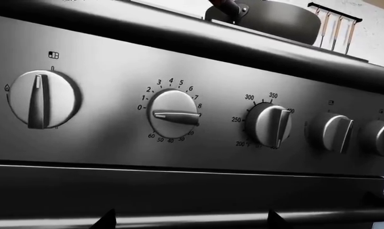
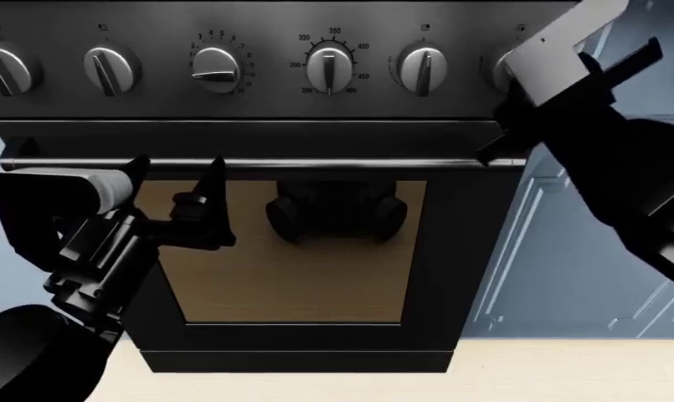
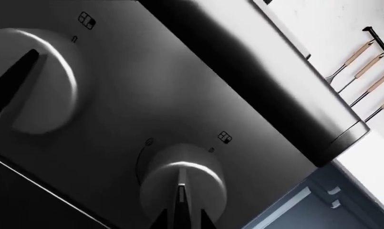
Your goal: Pick the croissant and place it on the pan. Then turn on the stove to warm the croissant.
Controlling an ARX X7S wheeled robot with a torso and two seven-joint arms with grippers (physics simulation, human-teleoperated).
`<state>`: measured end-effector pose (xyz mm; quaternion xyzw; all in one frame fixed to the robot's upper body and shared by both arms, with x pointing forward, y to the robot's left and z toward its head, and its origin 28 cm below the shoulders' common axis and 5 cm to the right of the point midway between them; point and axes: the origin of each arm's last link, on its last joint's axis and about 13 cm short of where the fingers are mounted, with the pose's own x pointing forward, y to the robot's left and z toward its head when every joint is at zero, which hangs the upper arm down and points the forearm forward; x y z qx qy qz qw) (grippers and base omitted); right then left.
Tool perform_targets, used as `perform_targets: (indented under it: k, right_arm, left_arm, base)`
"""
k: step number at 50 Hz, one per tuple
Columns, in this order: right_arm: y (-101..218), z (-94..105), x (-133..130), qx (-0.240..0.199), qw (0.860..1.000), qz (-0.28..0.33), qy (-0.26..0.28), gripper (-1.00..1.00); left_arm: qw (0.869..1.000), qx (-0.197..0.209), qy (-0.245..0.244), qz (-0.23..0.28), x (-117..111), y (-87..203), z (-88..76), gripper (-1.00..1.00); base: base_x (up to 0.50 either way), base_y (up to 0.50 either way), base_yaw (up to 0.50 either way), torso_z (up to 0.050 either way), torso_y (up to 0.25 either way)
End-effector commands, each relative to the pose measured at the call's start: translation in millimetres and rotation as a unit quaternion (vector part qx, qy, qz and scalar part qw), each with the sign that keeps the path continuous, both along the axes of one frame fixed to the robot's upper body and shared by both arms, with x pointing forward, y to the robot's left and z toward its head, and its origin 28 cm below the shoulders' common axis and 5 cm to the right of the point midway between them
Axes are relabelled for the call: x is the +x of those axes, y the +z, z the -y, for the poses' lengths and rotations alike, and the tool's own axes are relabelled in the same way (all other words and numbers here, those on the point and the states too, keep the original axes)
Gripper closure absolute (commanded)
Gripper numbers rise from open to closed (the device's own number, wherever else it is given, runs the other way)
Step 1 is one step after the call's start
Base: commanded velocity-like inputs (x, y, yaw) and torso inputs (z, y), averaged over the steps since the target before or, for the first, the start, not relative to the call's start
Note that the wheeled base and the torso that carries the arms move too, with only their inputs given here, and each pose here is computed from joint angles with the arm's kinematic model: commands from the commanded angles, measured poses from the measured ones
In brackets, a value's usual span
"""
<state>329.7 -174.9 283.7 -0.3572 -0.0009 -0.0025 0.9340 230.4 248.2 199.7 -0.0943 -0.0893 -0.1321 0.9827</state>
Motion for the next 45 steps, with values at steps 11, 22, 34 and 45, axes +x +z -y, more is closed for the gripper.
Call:
perform_targets:
  k: [11, 22, 34, 45]
  right_arm:
    - [-0.5, 0.5, -3.2, -0.071, 0.997, 0.001, 0.019, 1.00]
    - [-1.5, -2.4, -11.8, -0.054, 0.998, -0.018, 0.030, -1.00]
    - [7.8, -13.2, -56.8, -0.029, 0.998, -0.018, 0.054, -1.00]
    - [16.7, -20.2, -86.6, -0.003, 0.998, -0.001, 0.062, -1.00]
  left_arm:
    - [1.000, 0.000, 0.000, 0.003, -1.8, 1.8, 0.2, -1.00]
    - [1.000, 0.000, 0.000, 0.006, -3.6, 3.6, 0.4, -1.00]
    - [1.000, -0.002, -0.003, 0.014, -7.8, 6.2, 0.7, -1.00]
    - [1.000, -0.004, -0.008, 0.021, -13.5, 10.0, 1.4, -1.00]
  base:
    - [0.00, 0.00, 0.00, 0.000, 0.003]
    - [0.00, 0.00, 0.00, 0.000, 0.001]
    - [0.00, 0.00, 0.00, 0.000, 0.000]
    - [0.00, 0.00, 0.00, 0.000, 0.000]
